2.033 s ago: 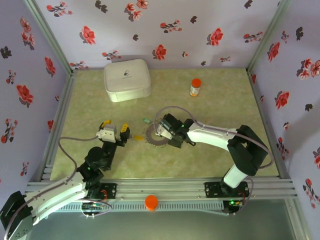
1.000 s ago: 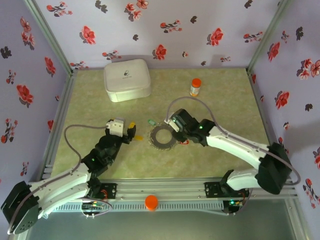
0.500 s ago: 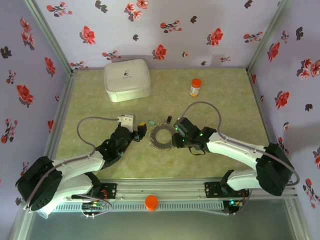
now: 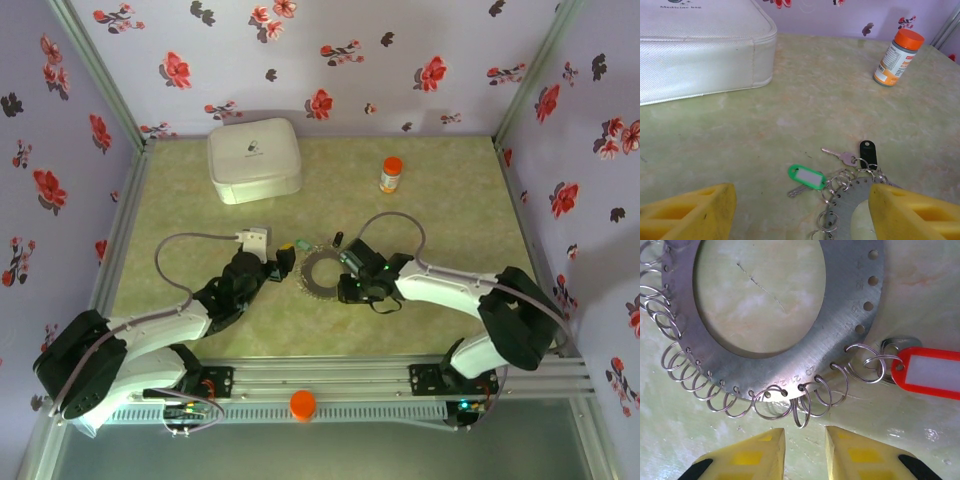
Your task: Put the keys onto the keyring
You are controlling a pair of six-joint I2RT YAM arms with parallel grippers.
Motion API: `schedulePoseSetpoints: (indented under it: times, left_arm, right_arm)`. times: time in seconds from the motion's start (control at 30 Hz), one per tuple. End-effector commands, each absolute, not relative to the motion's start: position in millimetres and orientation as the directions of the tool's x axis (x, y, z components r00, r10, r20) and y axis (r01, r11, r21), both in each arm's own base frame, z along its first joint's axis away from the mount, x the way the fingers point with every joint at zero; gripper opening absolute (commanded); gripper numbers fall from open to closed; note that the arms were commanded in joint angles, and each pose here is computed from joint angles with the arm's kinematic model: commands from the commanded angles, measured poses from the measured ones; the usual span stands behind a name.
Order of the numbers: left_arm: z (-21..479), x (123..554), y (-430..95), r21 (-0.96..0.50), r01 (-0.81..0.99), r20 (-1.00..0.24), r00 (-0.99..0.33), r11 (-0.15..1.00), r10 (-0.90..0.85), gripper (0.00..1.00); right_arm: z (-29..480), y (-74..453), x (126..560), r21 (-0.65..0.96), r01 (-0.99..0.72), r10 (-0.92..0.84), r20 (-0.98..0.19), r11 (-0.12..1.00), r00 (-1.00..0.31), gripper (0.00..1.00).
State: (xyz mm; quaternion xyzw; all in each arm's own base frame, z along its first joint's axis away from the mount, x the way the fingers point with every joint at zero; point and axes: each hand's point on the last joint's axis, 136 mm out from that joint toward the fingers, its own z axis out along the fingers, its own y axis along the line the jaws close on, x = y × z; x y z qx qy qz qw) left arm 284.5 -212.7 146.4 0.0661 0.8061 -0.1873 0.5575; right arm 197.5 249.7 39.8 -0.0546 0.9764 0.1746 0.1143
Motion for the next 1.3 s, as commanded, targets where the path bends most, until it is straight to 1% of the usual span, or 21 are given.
schedulePoseSetpoints:
  times: [0.0, 0.13, 0.33, 0.47, 0.8, 1.0, 1.27]
  left_arm:
    - [163.9, 290.3, -215.1, -0.256, 0.315, -0.931, -0.335, 0.914, -0.145, 0.70]
    - [164.9, 289.3, -213.4, -0.251, 0.316, -0.934, -0.329, 0.915, -0.142, 0.70]
    - [166.4, 288.2, -210.5, -0.246, 0.313, -0.937, -0.319, 0.917, -0.142, 0.70]
    - [167.8, 288.2, -210.3, -0.246, 0.314, -0.938, -0.315, 0.917, -0.144, 0.70]
    - [167.2, 288.2, -210.4, -0.245, 0.314, -0.938, -0.317, 0.917, -0.142, 0.70]
    - [167.6, 288.0, -209.9, -0.246, 0.314, -0.938, -0.316, 0.917, -0.144, 0.70]
    - [167.3, 286.8, -208.4, -0.240, 0.315, -0.940, -0.313, 0.918, -0.138, 0.70]
  right_arm:
    - [37.5, 255.3, 202.3, 0.341, -0.131, -0.051, -0.235, 0.931, -0.971, 0.27]
    - [33.6, 258.5, 205.0, 0.335, -0.132, -0.054, -0.231, 0.933, -0.972, 0.26]
    - [30.4, 262.2, 208.6, 0.331, -0.136, -0.060, -0.231, 0.934, -0.971, 0.19]
    - [31.3, 263.4, 209.6, 0.329, -0.142, -0.066, -0.231, 0.934, -0.971, 0.18]
    - [47.2, 256.5, 211.0, 0.317, -0.145, -0.060, -0.263, 0.937, -0.963, 0.24]
    - [38.3, 261.5, 210.6, 0.317, -0.143, -0.069, -0.234, 0.938, -0.970, 0.23]
    - [35.5, 261.0, 211.8, 0.304, -0.144, -0.074, -0.231, 0.942, -0.970, 0.21]
